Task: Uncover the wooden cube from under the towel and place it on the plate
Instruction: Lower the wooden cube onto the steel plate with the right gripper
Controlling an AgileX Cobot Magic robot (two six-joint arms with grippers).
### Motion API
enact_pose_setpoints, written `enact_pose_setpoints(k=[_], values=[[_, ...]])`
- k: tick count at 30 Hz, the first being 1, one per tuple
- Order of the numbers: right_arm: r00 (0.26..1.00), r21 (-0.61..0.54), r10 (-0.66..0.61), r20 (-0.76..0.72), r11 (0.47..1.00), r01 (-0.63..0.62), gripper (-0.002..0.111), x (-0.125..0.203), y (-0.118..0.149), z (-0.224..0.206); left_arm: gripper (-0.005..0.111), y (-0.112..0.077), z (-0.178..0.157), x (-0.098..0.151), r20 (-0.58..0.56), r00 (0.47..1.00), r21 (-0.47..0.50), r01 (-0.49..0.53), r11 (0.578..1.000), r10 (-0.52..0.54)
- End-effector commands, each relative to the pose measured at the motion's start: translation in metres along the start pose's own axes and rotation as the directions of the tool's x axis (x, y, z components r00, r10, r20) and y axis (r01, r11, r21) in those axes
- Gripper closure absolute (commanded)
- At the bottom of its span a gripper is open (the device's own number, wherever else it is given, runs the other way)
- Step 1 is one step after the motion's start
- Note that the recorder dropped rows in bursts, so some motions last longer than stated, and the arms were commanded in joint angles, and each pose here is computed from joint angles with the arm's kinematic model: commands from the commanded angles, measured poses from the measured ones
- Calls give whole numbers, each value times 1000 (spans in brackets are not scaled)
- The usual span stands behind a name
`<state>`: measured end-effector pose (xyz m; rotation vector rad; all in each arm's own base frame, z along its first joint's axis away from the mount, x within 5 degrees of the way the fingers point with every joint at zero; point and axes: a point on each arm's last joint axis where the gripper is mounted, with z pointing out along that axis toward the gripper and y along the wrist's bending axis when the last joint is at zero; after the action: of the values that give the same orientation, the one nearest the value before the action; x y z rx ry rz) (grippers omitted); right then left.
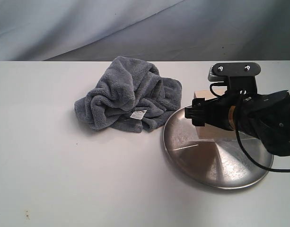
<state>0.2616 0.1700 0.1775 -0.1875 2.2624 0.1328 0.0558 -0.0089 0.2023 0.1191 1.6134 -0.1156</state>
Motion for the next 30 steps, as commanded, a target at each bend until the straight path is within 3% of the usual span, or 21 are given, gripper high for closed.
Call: enact_pose_setpoints(k=[1,16,20,22,24,25,26,30], values=[[1000,8,-19,20,1000,18,24,-3,-2,-1,107,0,0,1,2,1000,5,4,1000,-4],[1000,6,-19,19,1000,18,22,-3,-2,-1,107,0,0,1,2,1000,5,4,1000,-4],[999,-38,-48,0,998,48,22,-1,3,-3,107,0,0,1,2,1000,5,4,1000,-4],[999,-73,-54,-9,996,53,30,-1,6,-5,107,0,0,1,2,1000,5,4,1000,-4],[999,-96,-39,-1,995,38,57,-4,7,-10,107,0,0,1,2,1000,5,4,1000,-4],[1000,-105,-14,9,994,15,85,-8,7,-16,107,0,0,1,2,1000,5,4,1000,-4],[1000,-108,-4,19,994,6,105,-10,6,-19,107,0,0,1,2,1000,5,4,1000,-4],[999,-130,13,34,991,-9,108,-15,7,-26,107,0,0,1,2,1000,5,4,1000,-4]])
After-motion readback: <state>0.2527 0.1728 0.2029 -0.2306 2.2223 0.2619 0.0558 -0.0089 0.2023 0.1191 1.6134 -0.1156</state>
